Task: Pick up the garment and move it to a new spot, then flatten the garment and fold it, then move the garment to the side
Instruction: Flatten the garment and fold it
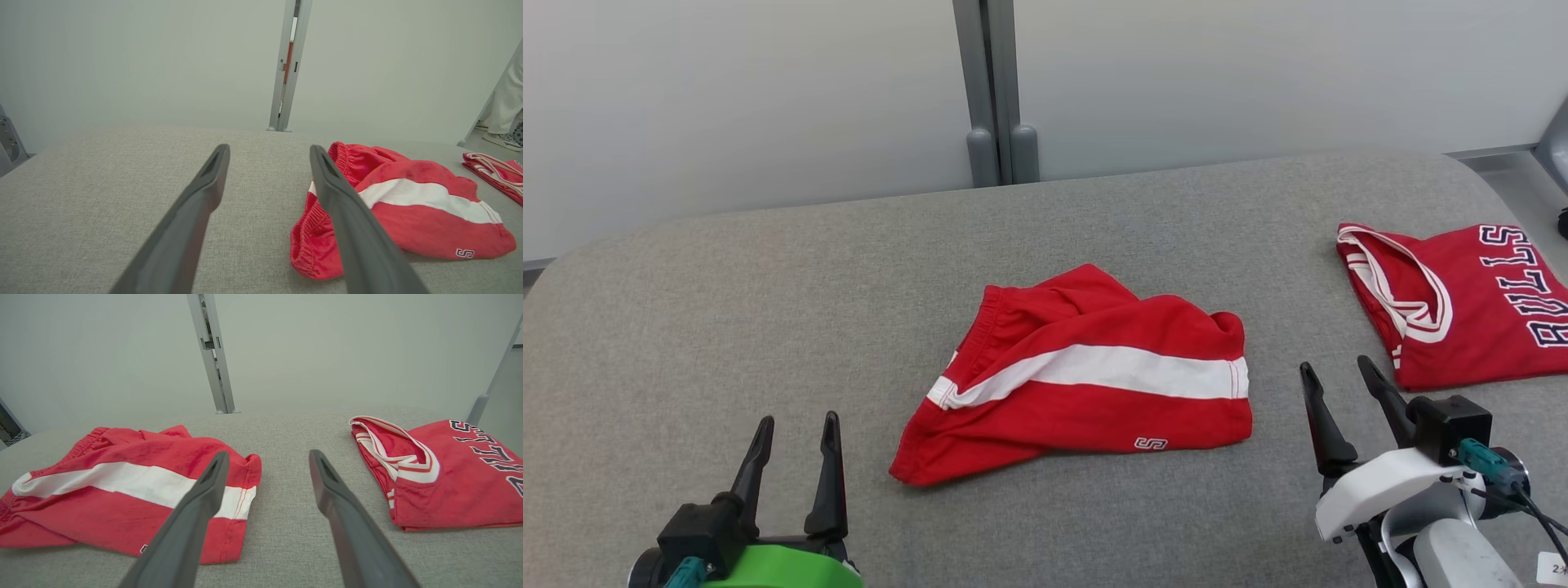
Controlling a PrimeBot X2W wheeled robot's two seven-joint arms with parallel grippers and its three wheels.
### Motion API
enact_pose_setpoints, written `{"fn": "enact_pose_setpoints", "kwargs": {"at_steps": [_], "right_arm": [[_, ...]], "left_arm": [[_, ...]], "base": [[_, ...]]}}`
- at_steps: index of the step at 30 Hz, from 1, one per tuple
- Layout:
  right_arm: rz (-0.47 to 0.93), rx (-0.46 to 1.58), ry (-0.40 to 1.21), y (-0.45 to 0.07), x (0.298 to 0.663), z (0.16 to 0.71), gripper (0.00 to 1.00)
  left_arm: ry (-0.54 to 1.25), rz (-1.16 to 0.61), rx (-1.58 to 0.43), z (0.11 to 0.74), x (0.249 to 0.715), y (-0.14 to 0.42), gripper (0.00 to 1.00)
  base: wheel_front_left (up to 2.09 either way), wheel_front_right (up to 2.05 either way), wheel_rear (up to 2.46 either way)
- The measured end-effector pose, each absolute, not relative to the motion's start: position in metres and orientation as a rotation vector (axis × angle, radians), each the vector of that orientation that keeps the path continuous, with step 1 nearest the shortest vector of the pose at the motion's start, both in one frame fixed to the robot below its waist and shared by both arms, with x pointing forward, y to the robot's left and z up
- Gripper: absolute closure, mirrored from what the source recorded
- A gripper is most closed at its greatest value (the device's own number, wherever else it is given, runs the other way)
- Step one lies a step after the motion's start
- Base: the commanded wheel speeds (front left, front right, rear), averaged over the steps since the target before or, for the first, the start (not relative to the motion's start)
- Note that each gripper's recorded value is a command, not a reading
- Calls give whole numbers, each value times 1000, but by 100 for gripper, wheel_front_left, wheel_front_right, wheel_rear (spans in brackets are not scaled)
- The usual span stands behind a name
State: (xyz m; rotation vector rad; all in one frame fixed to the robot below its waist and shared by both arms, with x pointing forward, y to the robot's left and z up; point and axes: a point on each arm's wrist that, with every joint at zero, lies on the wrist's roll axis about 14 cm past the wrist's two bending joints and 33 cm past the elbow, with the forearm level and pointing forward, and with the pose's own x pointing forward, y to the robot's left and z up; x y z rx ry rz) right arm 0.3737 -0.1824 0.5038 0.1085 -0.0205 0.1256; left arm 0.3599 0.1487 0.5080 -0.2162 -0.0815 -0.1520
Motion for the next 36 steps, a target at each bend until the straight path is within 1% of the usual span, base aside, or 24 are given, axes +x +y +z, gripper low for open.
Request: {"fn": "enact_pose_setpoints", "kwargs": {"at_steps": [14,20,23,25,32,36], "right_arm": [[126,127,-13,-178,373,500,0],[133,142,-7,-174,379,501,0],[132,187,83,-172,386,490,0],[140,208,176,-168,390,478,0],[168,220,398,-154,409,449,0],[177,218,452,-150,418,439,0]], "left_arm": [[-50,-173,-232,499,360,142,0],[-28,-188,-235,493,361,137,0],[13,-248,-210,483,367,124,0],[82,-291,-192,469,372,114,0],[246,-427,-140,451,399,80,0],[301,-471,-110,441,411,70,0]], "base": [[0,0,0],[0,0,0],[0,0,0],[0,0,0],[0,0,0],[0,0,0]]}}
